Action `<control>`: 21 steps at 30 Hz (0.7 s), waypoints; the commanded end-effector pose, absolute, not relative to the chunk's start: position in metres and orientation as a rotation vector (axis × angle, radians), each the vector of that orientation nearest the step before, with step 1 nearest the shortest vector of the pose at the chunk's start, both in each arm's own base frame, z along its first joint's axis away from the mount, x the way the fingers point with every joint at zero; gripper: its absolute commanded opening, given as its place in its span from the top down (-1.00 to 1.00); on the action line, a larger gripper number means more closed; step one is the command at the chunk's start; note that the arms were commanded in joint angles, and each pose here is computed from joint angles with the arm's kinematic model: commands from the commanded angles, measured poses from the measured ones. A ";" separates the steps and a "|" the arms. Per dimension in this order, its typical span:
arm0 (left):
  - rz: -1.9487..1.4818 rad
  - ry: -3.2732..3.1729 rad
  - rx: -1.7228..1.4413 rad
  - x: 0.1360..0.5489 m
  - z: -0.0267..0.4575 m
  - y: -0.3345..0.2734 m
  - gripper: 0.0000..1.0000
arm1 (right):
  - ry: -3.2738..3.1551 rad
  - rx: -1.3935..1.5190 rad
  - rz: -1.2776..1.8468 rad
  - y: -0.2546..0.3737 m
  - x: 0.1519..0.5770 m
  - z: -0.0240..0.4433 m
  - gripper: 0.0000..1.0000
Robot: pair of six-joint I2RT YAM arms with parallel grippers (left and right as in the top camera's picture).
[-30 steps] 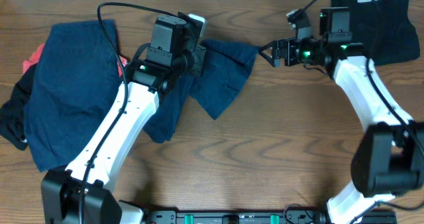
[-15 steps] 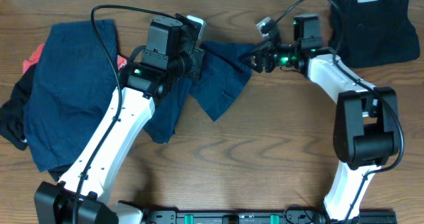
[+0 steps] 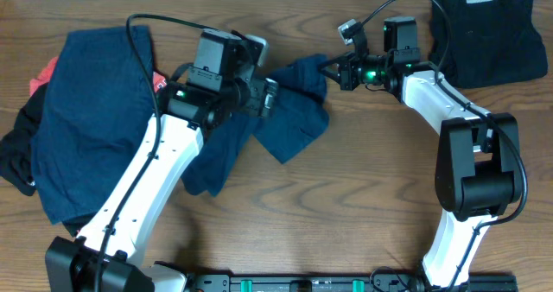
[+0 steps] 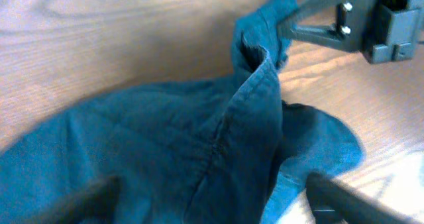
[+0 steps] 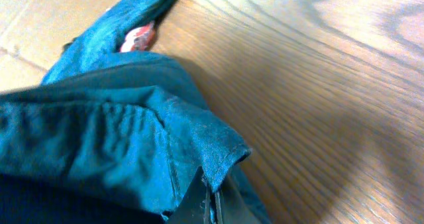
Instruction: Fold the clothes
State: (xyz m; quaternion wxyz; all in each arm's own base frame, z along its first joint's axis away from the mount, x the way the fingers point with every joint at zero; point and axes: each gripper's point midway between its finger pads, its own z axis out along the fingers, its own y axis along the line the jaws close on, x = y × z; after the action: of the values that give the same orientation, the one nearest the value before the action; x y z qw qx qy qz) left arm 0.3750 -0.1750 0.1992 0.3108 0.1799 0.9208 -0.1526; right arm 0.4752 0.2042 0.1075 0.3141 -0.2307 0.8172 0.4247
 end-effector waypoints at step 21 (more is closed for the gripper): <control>-0.278 2.575 0.344 0.313 0.149 -0.279 -0.96 | 2.250 -0.292 0.955 0.170 0.511 0.104 0.98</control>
State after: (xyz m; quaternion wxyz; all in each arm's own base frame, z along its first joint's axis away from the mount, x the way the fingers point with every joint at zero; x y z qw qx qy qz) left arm 0.3028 -0.2847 0.1633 0.2506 0.2279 0.9296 -0.1456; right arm 0.5032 0.1805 0.0975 0.3252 -0.1305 0.8604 0.3699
